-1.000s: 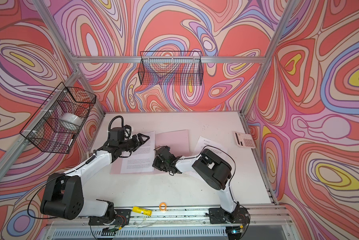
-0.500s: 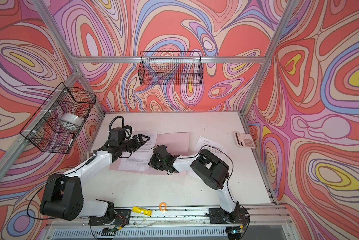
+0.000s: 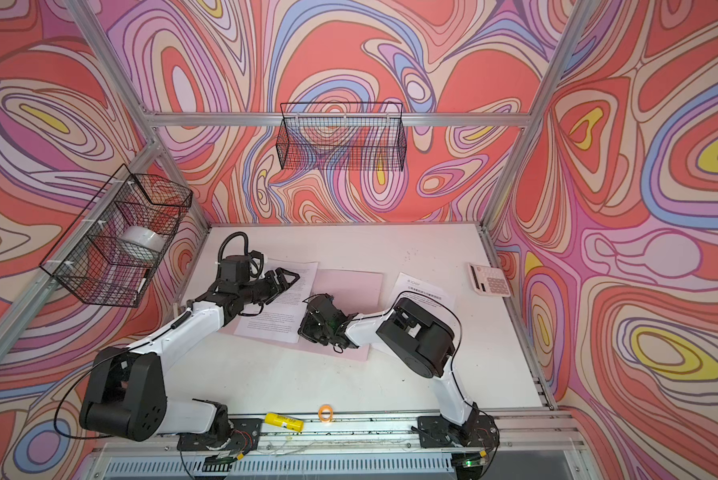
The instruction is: Put the files into the folder
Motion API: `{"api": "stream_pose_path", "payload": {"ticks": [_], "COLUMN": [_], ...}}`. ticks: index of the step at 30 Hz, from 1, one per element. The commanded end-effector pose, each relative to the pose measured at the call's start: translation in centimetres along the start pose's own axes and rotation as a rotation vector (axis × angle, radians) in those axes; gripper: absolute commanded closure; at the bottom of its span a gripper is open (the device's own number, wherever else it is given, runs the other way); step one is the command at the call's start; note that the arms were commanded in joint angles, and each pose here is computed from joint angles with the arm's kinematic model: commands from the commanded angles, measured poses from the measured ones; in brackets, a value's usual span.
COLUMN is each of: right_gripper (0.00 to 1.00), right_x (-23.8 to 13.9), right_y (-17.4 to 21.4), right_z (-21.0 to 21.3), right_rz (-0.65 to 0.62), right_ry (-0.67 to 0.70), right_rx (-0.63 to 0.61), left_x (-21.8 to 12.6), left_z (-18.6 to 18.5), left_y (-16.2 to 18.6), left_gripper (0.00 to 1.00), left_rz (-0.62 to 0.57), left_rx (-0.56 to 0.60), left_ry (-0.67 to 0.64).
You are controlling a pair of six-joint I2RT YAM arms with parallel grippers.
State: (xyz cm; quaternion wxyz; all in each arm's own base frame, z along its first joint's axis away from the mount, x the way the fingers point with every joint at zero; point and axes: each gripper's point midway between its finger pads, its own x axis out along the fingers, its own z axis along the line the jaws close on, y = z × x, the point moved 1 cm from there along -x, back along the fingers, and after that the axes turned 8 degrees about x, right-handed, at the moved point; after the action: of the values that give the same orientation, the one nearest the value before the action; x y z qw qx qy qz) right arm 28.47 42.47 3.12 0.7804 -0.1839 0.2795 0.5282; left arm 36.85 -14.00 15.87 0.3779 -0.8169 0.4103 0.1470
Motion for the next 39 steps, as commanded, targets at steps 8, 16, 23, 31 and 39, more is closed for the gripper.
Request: {"api": "stream_pose_path", "payload": {"ticks": [8, 16, 23, 31, 39], "right_gripper": [1.0, 1.0, 1.0, 1.0, 1.0], "right_x": [-3.1, -3.5, -3.2, -2.9, -3.0], "right_y": [-2.7, -2.7, -3.0, -3.0, -3.0], "right_z": [-4.1, -4.5, -4.7, -4.7, -4.7], "right_rz": [-0.034, 0.008, 0.036, 0.048, 0.045], "right_ry": [-0.005, -0.022, -0.037, -0.036, -0.031], "right_rx": [0.094, 0.078, 0.084, 0.084, 0.082], "left_x": [-2.7, -5.6, -7.0, -7.2, -3.7], "left_z": [2.9, 9.5, 14.1, 16.9, 18.2], "left_y": [-2.1, -5.9, -6.3, -6.4, -6.4], "left_gripper": [0.2, 0.19, 0.19, 0.19, 0.17], "left_rz": [-0.087, -0.148, -0.043, -0.031, 0.018], "left_rx": [0.099, 0.075, 0.1, 0.102, 0.022], "left_ry": [-0.262, -0.622, -0.903, -0.929, -0.663]}}
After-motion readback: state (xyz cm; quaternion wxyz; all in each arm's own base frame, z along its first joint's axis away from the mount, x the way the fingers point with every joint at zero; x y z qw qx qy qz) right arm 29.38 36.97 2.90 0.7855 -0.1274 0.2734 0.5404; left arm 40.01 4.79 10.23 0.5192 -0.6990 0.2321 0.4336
